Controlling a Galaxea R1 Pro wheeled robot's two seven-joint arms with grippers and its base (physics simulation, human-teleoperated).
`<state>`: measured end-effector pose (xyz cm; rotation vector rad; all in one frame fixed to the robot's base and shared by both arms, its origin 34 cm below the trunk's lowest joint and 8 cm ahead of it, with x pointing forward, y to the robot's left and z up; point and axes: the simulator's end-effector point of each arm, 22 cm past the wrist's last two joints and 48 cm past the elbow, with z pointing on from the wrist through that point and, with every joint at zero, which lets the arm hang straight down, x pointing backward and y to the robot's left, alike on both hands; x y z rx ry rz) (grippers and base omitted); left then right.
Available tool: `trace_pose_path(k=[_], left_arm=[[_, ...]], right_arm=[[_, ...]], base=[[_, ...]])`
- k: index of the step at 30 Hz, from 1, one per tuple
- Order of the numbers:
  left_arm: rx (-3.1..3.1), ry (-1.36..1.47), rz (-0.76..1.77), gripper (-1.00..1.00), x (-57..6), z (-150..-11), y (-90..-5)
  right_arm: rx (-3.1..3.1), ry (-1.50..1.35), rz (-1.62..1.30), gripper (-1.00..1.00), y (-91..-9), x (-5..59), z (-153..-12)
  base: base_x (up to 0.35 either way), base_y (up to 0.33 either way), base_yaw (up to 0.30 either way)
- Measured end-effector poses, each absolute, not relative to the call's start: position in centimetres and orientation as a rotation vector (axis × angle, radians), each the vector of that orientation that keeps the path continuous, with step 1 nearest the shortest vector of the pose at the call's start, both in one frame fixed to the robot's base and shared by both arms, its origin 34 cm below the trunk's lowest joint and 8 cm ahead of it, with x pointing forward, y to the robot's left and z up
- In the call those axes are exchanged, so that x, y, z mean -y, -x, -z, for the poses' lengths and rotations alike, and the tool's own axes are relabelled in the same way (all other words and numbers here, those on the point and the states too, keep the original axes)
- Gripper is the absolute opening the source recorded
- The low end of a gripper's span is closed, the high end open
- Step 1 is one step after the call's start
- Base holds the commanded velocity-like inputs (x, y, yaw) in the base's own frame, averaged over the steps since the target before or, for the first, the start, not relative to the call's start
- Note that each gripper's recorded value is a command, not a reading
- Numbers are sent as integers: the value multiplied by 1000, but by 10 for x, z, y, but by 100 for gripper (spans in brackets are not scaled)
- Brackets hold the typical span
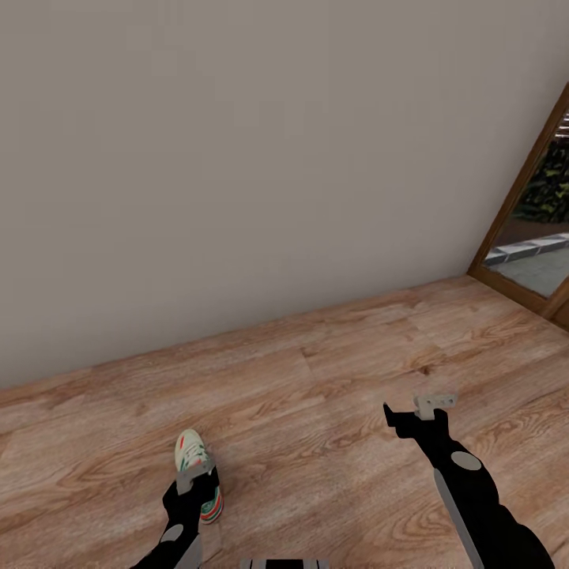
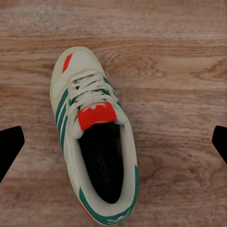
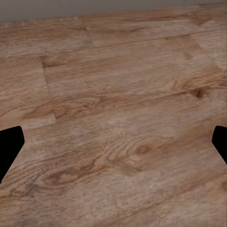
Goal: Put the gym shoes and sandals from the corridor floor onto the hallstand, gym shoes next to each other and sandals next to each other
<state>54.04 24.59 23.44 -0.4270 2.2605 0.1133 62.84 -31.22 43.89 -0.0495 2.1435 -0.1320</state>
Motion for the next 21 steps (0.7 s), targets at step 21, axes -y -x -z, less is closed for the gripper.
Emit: trace_pose_path(k=[21], left_arm=[[-2360, 432, -141, 100, -247, -182, -509]], right_arm=[[-2257, 59, 132, 100, -616, 312, -373]], base=[[0, 0, 0]])
